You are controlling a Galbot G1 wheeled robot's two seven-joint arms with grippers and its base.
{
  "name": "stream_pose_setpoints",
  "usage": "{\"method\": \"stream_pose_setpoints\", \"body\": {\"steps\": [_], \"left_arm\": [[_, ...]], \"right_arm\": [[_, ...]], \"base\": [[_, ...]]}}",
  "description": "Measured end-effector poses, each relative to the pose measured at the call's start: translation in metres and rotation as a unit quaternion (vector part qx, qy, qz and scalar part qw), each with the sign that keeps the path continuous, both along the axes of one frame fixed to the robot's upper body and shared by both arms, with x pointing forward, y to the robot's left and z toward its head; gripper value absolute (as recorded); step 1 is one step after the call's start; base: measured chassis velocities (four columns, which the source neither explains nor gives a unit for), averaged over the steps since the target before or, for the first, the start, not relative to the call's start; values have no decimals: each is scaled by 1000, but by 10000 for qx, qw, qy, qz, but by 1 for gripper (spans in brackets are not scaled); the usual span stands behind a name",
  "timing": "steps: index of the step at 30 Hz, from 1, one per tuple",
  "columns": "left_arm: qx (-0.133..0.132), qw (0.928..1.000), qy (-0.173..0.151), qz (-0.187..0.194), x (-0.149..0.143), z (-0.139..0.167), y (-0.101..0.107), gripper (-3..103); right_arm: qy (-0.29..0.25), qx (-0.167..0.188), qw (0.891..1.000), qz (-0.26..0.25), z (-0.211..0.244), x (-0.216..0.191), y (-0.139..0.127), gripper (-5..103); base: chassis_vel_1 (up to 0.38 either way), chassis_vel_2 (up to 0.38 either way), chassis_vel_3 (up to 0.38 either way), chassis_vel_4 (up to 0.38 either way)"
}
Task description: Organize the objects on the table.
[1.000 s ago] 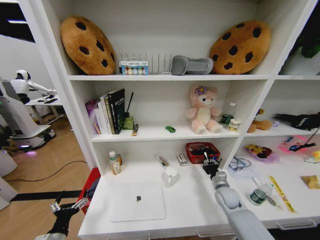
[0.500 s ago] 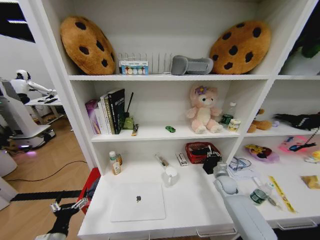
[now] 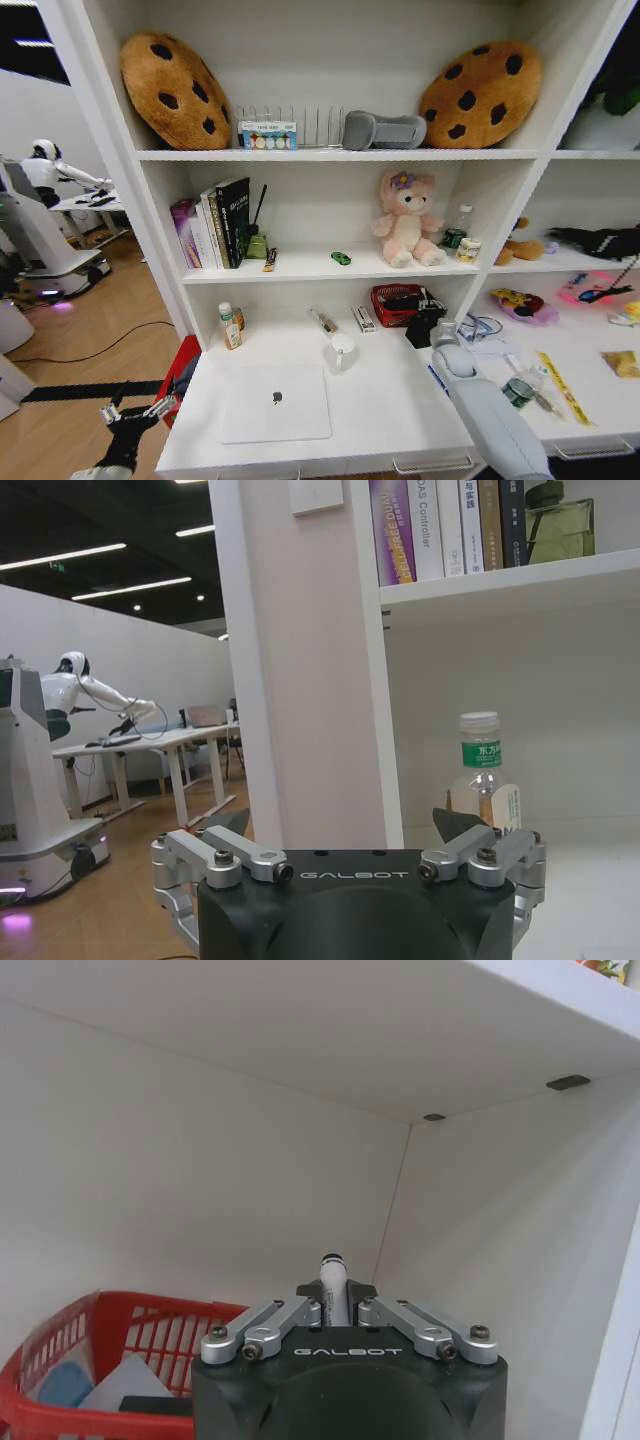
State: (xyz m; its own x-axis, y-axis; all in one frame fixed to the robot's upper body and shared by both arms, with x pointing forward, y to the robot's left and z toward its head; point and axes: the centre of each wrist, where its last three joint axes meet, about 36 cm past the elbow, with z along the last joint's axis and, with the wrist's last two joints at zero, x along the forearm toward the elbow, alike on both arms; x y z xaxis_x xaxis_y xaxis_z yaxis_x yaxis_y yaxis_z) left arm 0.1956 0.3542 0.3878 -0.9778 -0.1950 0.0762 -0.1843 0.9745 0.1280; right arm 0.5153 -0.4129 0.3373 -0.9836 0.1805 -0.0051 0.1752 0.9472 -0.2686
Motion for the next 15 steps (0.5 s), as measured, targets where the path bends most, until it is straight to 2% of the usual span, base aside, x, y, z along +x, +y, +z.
{"method": "stream_pose_setpoints", "body": {"steps": [7, 15], "left_arm": [[0, 10000, 0, 0, 0, 0, 0, 100], [0, 10000, 0, 0, 0, 0, 0, 100]], "right_arm": [[23, -57, 10000, -24, -9, -3, -8, 12], [-7, -19, 10000, 48, -13, 0, 0, 12]], "base": [[0, 0, 0, 0], [0, 0, 0, 0]]}}
